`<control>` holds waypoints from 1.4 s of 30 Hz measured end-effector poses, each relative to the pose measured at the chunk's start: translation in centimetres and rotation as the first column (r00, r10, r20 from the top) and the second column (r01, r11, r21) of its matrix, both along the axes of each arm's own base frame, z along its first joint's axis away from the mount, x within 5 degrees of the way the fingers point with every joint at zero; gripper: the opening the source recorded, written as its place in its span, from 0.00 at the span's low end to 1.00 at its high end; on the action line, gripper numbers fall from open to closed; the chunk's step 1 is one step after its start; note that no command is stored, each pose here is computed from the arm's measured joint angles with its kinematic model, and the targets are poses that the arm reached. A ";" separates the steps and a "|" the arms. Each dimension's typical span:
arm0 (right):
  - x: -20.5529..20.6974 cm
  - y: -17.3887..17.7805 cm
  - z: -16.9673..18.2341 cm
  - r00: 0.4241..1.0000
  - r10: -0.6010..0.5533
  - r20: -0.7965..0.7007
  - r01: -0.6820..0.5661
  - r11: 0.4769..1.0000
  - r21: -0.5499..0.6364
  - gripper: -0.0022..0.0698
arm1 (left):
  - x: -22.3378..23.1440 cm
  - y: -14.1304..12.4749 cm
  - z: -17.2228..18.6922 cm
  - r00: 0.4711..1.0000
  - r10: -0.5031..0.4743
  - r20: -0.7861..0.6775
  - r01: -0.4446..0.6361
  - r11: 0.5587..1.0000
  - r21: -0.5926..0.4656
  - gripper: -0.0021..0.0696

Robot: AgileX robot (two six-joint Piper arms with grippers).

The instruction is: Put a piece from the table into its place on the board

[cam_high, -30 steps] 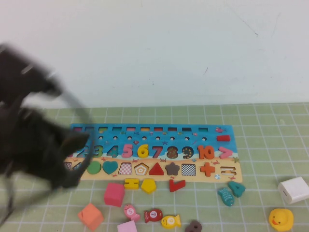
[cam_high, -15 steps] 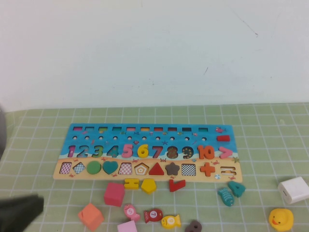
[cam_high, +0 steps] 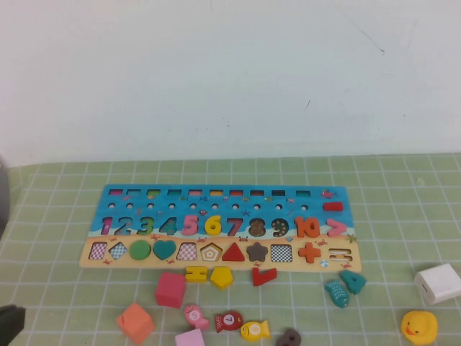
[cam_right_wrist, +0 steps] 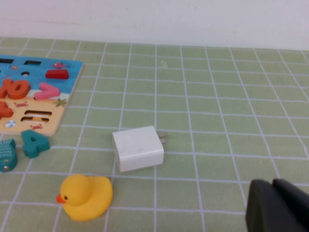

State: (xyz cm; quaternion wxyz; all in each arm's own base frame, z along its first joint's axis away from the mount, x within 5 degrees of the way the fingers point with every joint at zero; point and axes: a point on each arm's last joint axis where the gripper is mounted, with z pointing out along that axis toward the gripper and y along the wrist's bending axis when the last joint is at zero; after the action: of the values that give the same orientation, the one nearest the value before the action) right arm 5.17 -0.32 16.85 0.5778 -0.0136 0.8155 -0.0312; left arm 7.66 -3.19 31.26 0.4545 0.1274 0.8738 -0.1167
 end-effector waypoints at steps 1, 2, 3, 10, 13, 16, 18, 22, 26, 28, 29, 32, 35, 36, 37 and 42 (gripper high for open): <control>0.0 0.0 0.0 1.000 0.000 0.000 0.000 1.000 0.000 0.03 | 0.2 0.0 -0.5 1.000 0.008 0.023 -0.008 1.000 0.002 0.03; 0.0 0.0 0.0 1.000 0.000 0.000 0.000 1.000 0.000 0.03 | 0.3 0.0 -1.0 0.998 0.014 0.055 -0.013 1.000 -0.007 0.03; 0.0 0.0 0.0 1.000 0.000 0.000 0.000 1.000 0.000 0.03 | 0.5 0.1 -1.7 0.995 0.024 0.092 -0.022 1.000 -0.015 0.03; 0.0 0.0 0.0 1.000 0.000 0.000 0.000 1.000 0.000 0.03 | -0.1 1.4 -7.1 0.917 0.184 0.354 -0.135 0.978 -0.160 0.03; 0.0 0.0 0.0 1.000 0.000 0.000 0.000 1.000 0.000 0.03 | -0.7 2.1 -9.0 0.891 0.258 0.373 -0.209 0.963 -0.168 0.03; 0.0 0.0 0.0 1.000 0.000 0.000 0.000 1.000 0.000 0.03 | -1.2 2.6 -10.6 0.872 0.316 0.373 -0.272 0.948 -0.168 0.03; 0.0 0.0 0.0 1.000 0.000 0.000 0.000 1.000 0.000 0.03 | -1.4 2.9 -11.6 0.859 0.354 0.370 -0.313 0.935 -0.167 0.03; 0.0 0.0 0.0 1.000 0.000 0.000 0.000 1.000 0.000 0.03 | -1.7 3.2 -12.8 0.841 0.396 0.368 -0.359 0.918 -0.166 0.03; 0.0 0.0 0.0 1.000 0.000 0.000 0.000 1.000 0.000 0.03 | -2.0 3.2 -13.2 0.851 0.398 0.343 -0.366 0.917 -0.156 0.03; 0.0 0.0 0.0 1.000 0.000 0.000 0.000 1.000 0.000 0.03 | -2.1 3.2 -13.5 0.862 0.399 0.313 -0.372 0.917 -0.144 0.03; 0.0 0.0 0.0 1.000 0.000 0.000 0.000 1.000 0.000 0.03 | -2.1 3.2 -13.7 0.869 0.398 0.295 -0.375 0.917 -0.134 0.03; 0.0 0.0 0.0 1.000 0.000 0.000 0.000 1.000 0.000 0.03 | -2.2 3.2 -14.0 0.881 0.390 0.268 -0.375 0.921 -0.106 0.03; 0.0 0.0 0.0 1.000 0.000 0.000 0.000 1.000 0.000 0.03 | -2.2 3.2 -14.0 0.882 0.387 0.269 -0.374 0.922 -0.103 0.03; 0.0 0.0 0.0 1.000 0.000 0.000 0.000 1.000 0.000 0.03 | -2.2 3.2 -14.1 0.882 0.387 0.268 -0.374 0.922 -0.102 0.03; 0.0 0.0 0.0 1.000 0.000 0.000 0.000 1.000 0.000 0.03 | -2.2 3.2 -14.1 0.883 0.387 0.267 -0.373 0.922 -0.100 0.03; 0.0 0.0 0.0 1.000 0.000 0.000 0.000 1.000 0.000 0.03 | -2.3 3.2 -14.0 0.882 0.385 0.272 -0.372 0.923 -0.100 0.03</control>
State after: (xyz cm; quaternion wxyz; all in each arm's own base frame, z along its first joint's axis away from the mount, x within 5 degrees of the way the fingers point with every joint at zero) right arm 5.17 -0.32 16.85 0.5778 -0.0136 0.8155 -0.0312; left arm 5.41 0.05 17.22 0.5930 -0.0404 0.8038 -0.0255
